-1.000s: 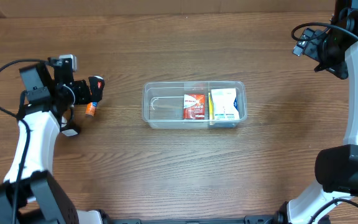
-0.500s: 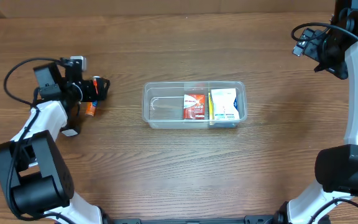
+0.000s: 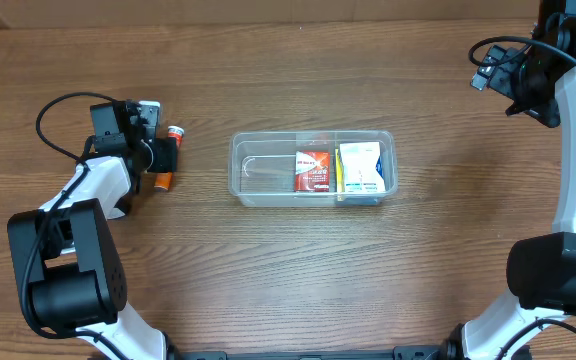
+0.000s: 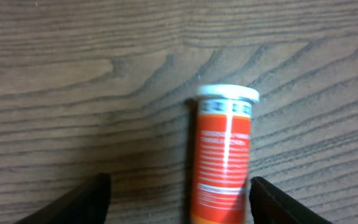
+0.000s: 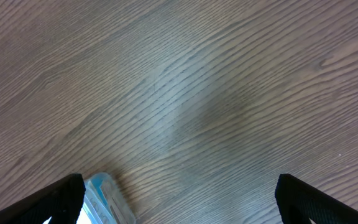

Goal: Pack container
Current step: 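Grasp the orange tube with the left gripper and lift it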

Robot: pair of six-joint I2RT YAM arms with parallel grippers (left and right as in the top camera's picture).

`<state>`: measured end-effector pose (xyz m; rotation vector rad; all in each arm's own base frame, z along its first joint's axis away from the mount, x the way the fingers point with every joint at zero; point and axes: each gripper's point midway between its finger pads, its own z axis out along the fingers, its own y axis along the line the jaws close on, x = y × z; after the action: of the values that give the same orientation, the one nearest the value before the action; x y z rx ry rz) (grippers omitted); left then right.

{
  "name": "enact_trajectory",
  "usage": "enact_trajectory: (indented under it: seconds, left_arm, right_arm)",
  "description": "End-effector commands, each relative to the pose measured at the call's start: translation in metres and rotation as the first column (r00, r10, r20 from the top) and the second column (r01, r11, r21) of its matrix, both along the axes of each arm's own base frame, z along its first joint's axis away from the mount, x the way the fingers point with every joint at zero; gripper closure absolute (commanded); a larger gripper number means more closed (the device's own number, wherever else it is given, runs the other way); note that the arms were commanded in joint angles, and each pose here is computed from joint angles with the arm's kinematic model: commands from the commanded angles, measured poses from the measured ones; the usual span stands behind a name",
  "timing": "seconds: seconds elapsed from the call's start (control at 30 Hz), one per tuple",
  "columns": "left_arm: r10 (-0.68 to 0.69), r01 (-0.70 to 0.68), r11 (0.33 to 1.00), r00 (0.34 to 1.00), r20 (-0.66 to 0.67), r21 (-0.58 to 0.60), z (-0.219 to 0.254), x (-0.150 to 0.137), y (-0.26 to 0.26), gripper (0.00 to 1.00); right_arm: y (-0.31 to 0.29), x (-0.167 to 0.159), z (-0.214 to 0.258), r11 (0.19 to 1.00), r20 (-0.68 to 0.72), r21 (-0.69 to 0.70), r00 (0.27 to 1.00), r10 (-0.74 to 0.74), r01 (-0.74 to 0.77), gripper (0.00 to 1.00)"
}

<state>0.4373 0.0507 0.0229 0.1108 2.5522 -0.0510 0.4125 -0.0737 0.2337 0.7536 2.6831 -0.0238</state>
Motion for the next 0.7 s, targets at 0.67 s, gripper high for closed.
enact_trajectory:
  seconds: [0.67]
  left_arm:
    - [0.003,-0.006,1.000,0.988,-0.157,-0.016,-0.042,-0.020,-0.018,0.64]
  right_arm:
    - [-0.001,0.000,0.018,1.000,0.048,-0.014,0.999,-0.001,0.002,0.00]
